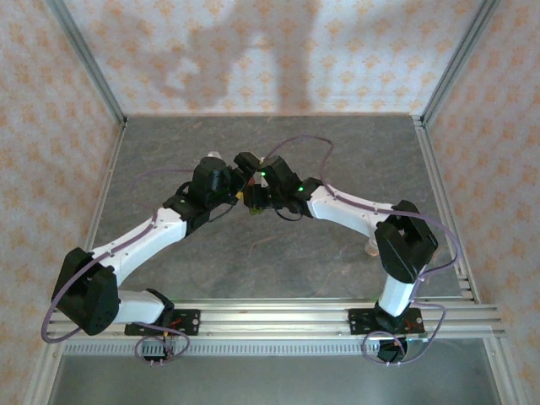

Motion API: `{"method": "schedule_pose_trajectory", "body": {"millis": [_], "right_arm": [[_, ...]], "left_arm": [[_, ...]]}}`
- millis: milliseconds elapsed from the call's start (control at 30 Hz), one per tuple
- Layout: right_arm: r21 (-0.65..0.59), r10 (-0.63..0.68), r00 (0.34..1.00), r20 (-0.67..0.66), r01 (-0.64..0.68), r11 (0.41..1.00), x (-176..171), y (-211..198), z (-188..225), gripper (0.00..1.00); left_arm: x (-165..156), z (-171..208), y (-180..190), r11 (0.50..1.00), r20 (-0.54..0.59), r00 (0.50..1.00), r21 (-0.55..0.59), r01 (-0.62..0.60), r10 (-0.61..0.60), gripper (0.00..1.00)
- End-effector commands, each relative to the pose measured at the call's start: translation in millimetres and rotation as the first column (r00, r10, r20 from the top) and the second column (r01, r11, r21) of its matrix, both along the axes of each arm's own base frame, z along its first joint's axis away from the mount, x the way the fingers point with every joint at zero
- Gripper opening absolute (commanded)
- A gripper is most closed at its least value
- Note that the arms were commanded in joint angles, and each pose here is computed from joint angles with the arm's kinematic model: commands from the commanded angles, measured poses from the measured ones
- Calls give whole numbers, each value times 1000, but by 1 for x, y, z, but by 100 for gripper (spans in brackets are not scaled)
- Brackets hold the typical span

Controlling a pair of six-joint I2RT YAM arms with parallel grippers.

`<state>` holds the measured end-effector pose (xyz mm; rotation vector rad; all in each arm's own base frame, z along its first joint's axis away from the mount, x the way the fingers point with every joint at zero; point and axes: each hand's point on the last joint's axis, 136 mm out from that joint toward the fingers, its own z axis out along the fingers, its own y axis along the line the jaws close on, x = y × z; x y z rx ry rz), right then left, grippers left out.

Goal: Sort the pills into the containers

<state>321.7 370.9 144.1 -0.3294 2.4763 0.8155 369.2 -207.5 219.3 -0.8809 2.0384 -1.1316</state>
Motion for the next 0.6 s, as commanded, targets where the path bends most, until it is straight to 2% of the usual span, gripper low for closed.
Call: {"method": "schedule_pose_trajectory", "body": {"millis": [0, 133, 400, 567], "right_arm": [[-59, 96, 993, -65, -100, 993, -25, 9, -32, 15], [-59, 84, 994, -69, -88, 994, -26, 4, -34, 15], [-88, 59, 994, -91, -67, 994, -35, -16, -50, 15], [-238, 118, 990, -73, -132, 962, -41, -39, -68, 15]], "left_arm": [[-5, 90, -29, 989, 278, 957, -95, 111, -81, 100], [-7, 92, -14, 997, 299, 953, -41, 66, -51, 100], [-12, 46, 36, 982, 147, 988, 176, -71, 45, 100], [-18, 17, 58, 968, 106, 991, 228, -102, 80, 100]]}}
